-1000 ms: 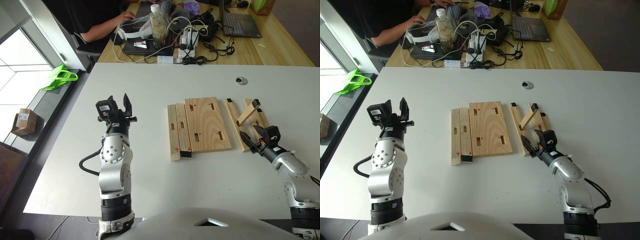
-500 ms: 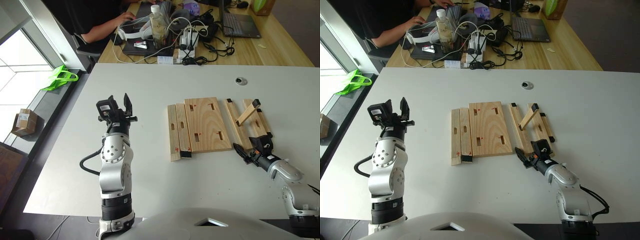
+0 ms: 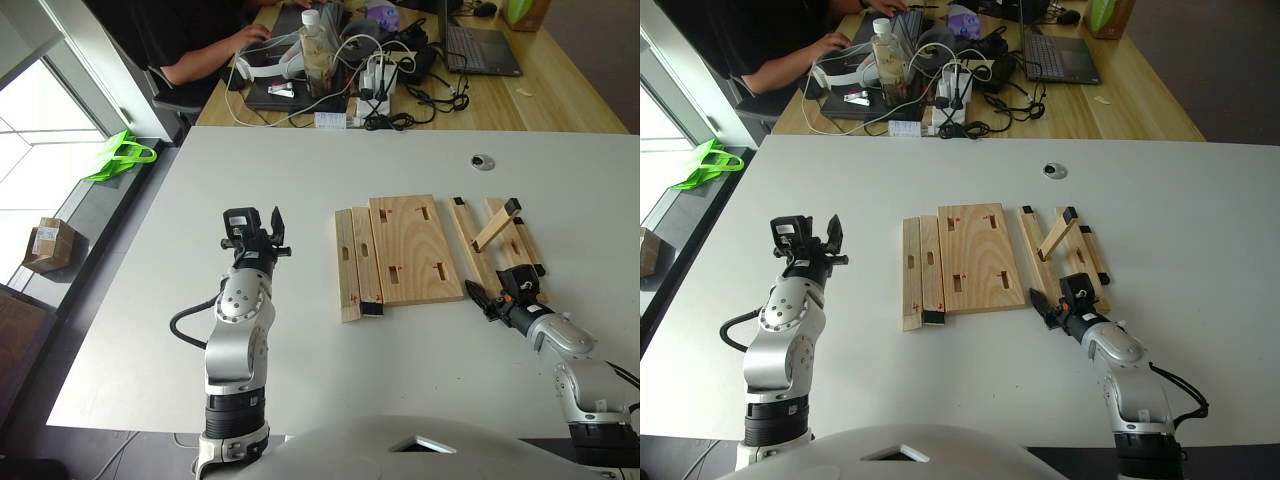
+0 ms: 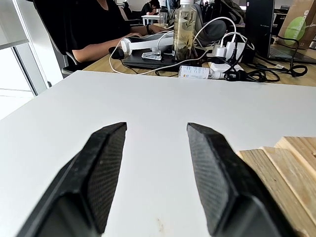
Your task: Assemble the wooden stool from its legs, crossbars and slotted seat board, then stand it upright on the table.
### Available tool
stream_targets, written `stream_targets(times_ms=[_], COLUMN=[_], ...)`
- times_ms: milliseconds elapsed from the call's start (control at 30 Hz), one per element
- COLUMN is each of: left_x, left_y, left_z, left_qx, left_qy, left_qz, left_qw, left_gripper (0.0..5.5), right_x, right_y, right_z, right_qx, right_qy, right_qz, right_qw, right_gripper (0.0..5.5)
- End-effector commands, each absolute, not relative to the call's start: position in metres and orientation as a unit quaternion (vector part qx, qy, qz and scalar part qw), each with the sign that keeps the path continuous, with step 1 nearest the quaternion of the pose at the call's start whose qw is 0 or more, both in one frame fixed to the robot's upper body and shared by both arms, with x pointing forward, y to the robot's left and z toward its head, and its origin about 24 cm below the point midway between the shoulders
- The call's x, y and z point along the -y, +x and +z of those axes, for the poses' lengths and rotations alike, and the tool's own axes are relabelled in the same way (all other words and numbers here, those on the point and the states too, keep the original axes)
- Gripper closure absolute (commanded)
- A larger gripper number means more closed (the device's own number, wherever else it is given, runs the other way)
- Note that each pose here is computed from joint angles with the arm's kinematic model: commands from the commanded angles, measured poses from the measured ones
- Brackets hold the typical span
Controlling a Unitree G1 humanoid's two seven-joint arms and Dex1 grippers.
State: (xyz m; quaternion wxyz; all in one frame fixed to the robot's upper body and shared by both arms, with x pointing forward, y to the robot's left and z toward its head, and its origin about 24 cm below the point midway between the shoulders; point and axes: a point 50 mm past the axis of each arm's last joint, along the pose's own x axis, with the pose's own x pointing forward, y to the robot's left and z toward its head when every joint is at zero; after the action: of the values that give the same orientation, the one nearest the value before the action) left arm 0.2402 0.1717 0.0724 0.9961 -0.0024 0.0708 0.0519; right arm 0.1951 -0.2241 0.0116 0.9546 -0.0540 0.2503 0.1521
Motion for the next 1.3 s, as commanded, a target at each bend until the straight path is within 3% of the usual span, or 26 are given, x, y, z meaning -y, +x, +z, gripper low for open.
stream_targets(times_ms=[33,200,567,900,1067,1200,1300], left_x=[-0.172,-0.172,-0.176,-0.220,-0.218,-0.212,-0.201], left_y=[0.241,0.241,0.241,0.258,0.257,0.243,0.246], left_z=[0.071,0.072,0.074,0.124,0.129,0.119,0.130], left_qx=[-0.081,-0.080,-0.073,-0.013,-0.022,-0.032,-0.016], left_qy=[0.004,0.006,0.009,0.049,0.072,0.057,0.057], left_qz=[0.051,0.053,0.059,-0.008,-0.067,-0.057,-0.114], left_qw=[0.995,0.995,0.996,0.999,0.995,0.996,0.992], left_gripper=[3.25,3.25,3.25,3.25,3.25,3.25,3.25], right_x=[0.223,0.223,0.228,0.269,0.272,0.269,0.255], right_y=[0.196,0.198,0.230,0.302,0.302,0.303,0.313], right_z=[0.011,0.010,0.046,0.128,0.141,0.172,0.199], right_qx=[-0.259,-0.258,-0.130,0.036,0.028,-0.003,0.024], right_qy=[-0.059,-0.063,-0.072,-0.347,-0.386,-0.395,-0.414], right_qz=[0.151,0.148,0.107,0.178,0.306,0.431,0.469], right_qw=[0.952,0.953,0.983,0.920,0.870,0.811,0.779], right_gripper=[2.78,3.42,3.42,3.43,3.43,3.44,3.44])
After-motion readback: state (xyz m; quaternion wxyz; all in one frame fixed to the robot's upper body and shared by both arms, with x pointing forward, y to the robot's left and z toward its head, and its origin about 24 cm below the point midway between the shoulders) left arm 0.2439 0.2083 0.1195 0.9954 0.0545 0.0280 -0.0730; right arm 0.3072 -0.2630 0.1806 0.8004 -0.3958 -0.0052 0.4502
